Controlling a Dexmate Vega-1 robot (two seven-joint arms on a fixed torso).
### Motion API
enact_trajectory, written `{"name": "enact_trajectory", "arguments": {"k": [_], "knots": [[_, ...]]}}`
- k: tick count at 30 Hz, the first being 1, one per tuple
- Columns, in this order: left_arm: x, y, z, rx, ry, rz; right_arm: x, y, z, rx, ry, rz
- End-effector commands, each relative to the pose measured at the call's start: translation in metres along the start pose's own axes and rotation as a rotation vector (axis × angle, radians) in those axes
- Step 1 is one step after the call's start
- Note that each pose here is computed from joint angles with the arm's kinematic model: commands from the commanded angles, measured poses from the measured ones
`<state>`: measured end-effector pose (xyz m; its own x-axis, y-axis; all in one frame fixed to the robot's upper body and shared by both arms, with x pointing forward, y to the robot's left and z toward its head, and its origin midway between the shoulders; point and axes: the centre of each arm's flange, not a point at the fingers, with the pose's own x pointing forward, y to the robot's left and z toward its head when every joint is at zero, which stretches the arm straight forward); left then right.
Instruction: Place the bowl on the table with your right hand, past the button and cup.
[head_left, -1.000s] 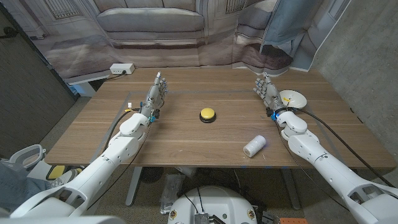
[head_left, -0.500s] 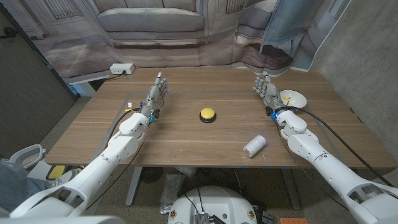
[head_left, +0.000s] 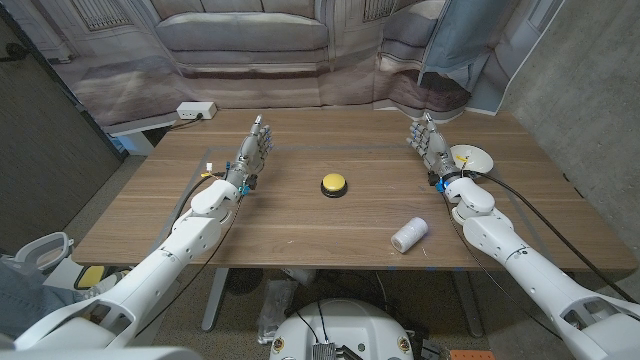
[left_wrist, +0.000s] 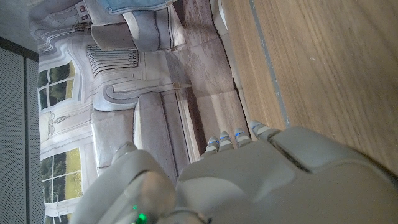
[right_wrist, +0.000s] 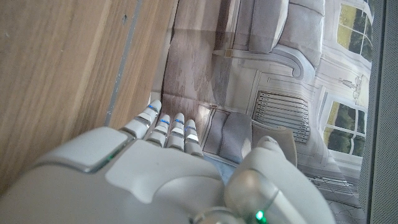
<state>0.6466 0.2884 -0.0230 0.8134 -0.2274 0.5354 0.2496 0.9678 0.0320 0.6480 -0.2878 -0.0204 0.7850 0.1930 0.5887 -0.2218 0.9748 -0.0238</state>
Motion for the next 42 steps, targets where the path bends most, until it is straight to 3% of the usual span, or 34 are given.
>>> {"name": "enact_trajectory", "arguments": {"k": [1,24,42], "knots": [[-0.001,-0.004,0.001,0.003,0.005,-0.003,-0.001,-0.001,0.007,-0.007,-0.025,0.015],[0.001,-0.010,0.006,0.014,0.014,-0.011,-0.007,-0.019,0.019,-0.048,-0.046,0.016],[0.002,-0.016,0.009,0.011,0.000,-0.017,-0.015,-0.022,0.026,-0.060,-0.051,0.028]]}}
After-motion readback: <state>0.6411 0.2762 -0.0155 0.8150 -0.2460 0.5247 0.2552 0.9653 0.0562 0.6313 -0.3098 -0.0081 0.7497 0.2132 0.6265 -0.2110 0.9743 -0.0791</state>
